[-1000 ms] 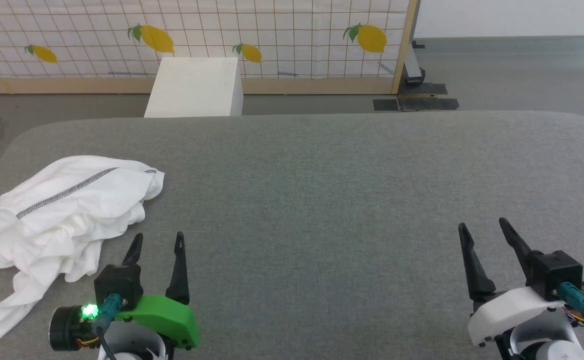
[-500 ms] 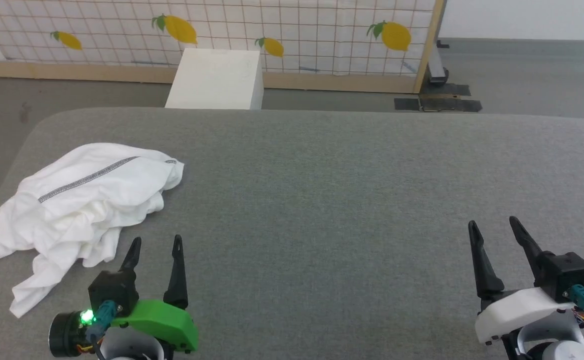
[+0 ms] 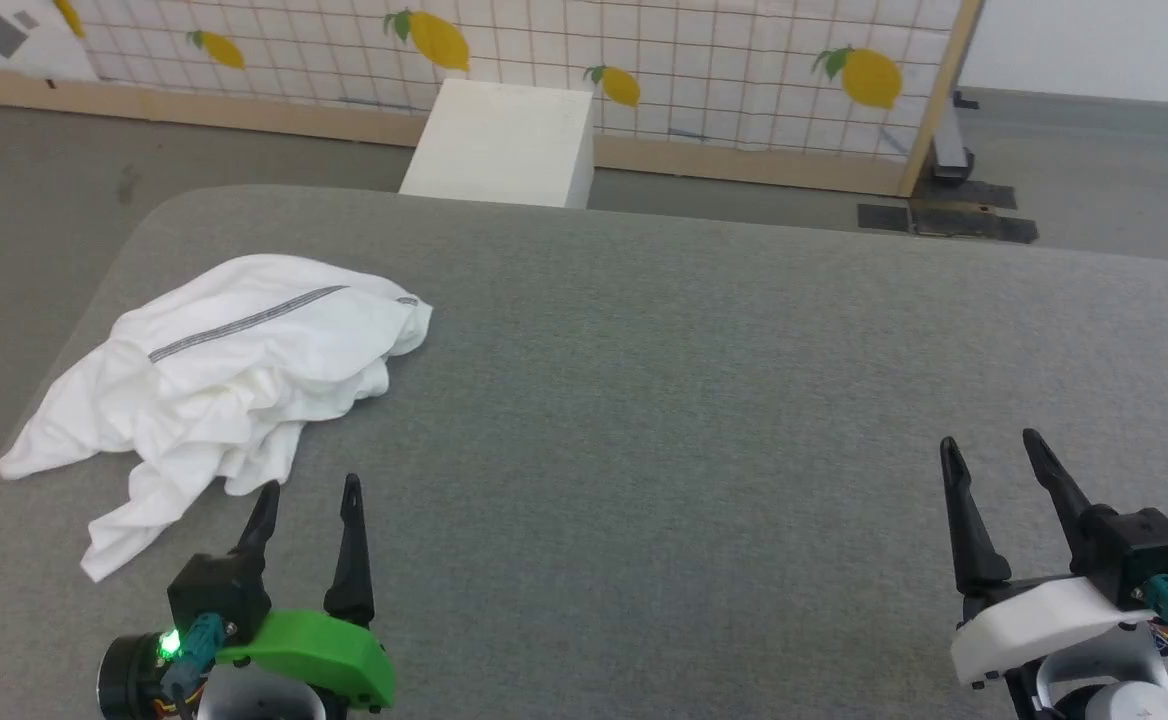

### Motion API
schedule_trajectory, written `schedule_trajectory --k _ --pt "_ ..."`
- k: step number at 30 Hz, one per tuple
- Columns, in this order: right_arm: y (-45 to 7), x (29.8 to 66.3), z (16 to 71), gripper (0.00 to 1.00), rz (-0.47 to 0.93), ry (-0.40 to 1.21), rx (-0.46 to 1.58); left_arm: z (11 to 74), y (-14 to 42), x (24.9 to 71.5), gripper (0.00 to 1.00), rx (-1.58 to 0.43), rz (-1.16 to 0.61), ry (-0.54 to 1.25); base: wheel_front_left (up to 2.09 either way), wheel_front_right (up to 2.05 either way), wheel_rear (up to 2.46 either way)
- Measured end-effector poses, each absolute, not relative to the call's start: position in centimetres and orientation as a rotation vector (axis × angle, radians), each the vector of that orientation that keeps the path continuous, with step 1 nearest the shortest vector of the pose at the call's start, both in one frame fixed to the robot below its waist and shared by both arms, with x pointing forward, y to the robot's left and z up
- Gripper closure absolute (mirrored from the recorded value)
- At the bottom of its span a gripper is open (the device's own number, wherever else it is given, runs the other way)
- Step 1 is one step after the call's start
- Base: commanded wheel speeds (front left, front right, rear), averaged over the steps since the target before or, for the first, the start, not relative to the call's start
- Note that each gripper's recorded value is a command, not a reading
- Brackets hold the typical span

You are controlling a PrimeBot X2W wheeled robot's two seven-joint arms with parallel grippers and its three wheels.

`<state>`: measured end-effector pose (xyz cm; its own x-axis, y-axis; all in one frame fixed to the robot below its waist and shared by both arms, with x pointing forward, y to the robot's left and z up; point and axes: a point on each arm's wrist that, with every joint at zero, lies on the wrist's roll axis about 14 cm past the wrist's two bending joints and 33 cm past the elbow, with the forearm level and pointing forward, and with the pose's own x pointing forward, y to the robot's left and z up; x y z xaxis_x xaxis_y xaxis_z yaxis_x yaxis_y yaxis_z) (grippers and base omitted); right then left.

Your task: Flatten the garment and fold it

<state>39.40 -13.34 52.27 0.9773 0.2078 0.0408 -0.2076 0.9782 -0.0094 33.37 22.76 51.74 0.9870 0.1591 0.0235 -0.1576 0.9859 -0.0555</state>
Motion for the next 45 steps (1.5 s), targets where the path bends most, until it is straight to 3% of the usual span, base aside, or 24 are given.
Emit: schedule_trajectory --k 45 --pt "0.0 40.5 52.0 0.0 0.584 -0.083 0.043 50.7 30.6 23.6 0.0 -0.149 0.498 -0.077 0.0 0.0 0.0"
